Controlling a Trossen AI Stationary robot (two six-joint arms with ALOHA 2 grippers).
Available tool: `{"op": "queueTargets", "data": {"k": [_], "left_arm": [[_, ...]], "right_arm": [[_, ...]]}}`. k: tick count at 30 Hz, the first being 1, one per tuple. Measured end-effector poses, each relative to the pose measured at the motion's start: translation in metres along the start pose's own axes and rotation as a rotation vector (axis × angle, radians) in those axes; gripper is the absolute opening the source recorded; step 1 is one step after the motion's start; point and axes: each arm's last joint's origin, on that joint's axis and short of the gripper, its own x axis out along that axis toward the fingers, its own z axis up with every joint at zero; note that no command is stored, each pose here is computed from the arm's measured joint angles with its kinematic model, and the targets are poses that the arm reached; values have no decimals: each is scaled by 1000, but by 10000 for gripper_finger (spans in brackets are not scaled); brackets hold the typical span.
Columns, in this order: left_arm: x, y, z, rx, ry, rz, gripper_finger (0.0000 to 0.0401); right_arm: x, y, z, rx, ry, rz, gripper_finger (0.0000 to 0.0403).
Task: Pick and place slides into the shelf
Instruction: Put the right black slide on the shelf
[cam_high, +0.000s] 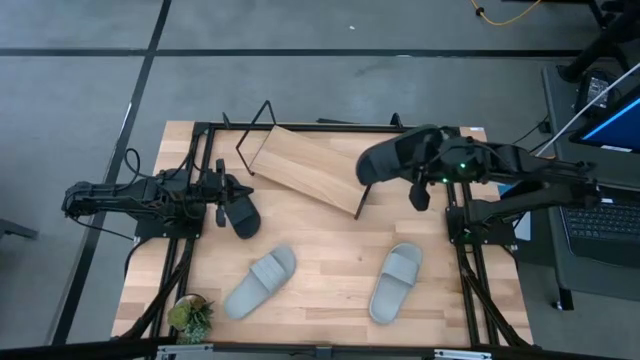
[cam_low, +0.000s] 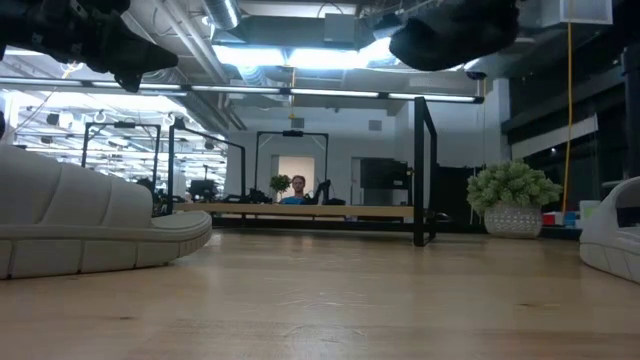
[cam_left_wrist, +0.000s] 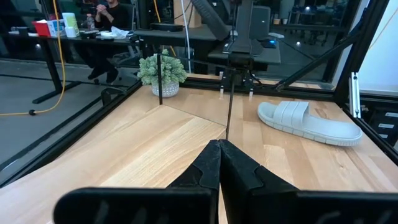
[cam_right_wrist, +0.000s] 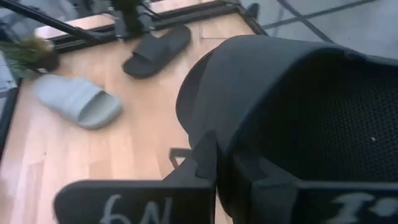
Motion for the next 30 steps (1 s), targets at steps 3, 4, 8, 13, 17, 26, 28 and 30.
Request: {"op": "queueTargets", "data": {"k": [3,4,8,13,17,26,28,30], "left_arm": [[0,0,0,0,0,0,0],[0,0,0,0,0,0,0],[0,0,0,0,-1,0,0],[0,0,0,0,-1,0,0],[0,0,0,0,0,0,0],[0,0,0,0,0,0,0],[0,0,0,0,0,0,0],[0,0,0,0,0,0,0]], "right_arm": [[13,-2,5,-16,-3,31,13],[18,-4,7,-25,-3,42,13],[36,-10,20,-47,-8,103,13],[52,-17,49,-104,-4,133,13],[67,-21,75,-155,22,179,13],[120,-46,118,-220,103,306,13],[134,-52,123,-222,129,340,13],[150,-59,127,-217,149,365,13]]}}
